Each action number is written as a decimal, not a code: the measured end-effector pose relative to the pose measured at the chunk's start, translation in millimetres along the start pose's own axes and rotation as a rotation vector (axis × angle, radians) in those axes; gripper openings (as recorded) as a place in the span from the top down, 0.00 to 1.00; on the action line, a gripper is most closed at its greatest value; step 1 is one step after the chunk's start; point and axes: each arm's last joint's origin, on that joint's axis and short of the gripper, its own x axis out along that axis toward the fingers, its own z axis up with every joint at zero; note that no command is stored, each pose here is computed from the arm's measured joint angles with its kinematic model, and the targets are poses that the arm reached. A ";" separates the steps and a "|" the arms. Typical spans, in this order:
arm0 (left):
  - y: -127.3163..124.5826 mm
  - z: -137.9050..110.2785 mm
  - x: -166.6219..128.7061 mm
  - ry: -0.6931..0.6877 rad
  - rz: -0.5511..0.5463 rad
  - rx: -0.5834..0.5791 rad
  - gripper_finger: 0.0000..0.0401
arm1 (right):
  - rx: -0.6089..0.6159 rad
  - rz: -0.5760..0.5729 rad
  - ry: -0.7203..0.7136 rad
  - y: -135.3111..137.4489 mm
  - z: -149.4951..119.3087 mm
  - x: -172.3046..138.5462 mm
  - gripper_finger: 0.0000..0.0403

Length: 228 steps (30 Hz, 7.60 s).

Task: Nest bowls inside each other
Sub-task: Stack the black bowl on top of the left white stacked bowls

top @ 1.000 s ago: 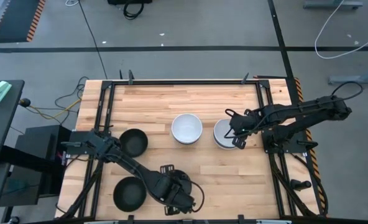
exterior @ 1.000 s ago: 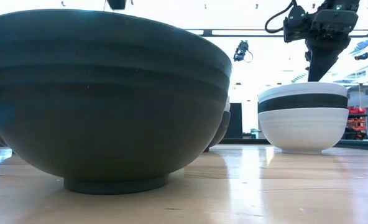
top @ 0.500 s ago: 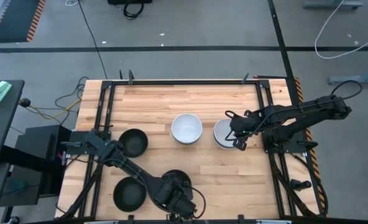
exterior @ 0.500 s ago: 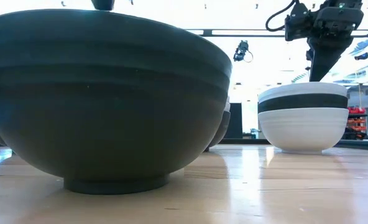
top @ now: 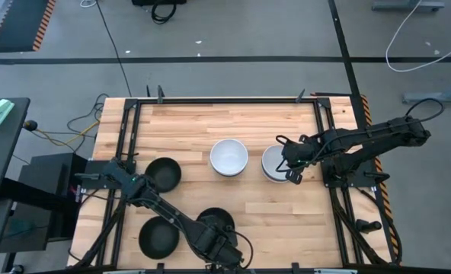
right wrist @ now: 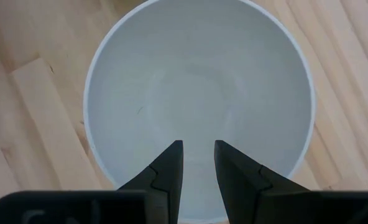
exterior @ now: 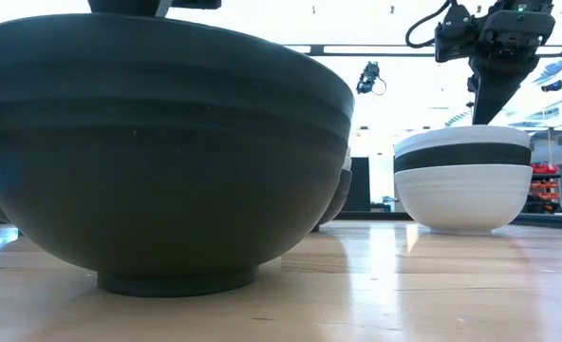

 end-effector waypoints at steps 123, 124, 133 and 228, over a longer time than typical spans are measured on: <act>232.5 96.2 -71.4 -0.042 0.266 0.027 0.97 | 0.061 -0.103 0.003 -5.5 -3.6 -0.2 0.75; 232.9 97.6 -67.1 -0.034 0.272 0.033 0.97 | 0.060 -0.103 0.003 -5.5 -3.6 -0.2 0.75; 229.3 101.6 -42.9 0.032 0.299 0.080 0.97 | 0.058 -0.107 0.000 -5.5 -3.5 -0.2 0.75; 233.1 98.6 -68.4 -0.027 0.252 -0.079 0.94 | 0.048 -0.127 -0.026 -5.8 -2.1 -0.2 0.75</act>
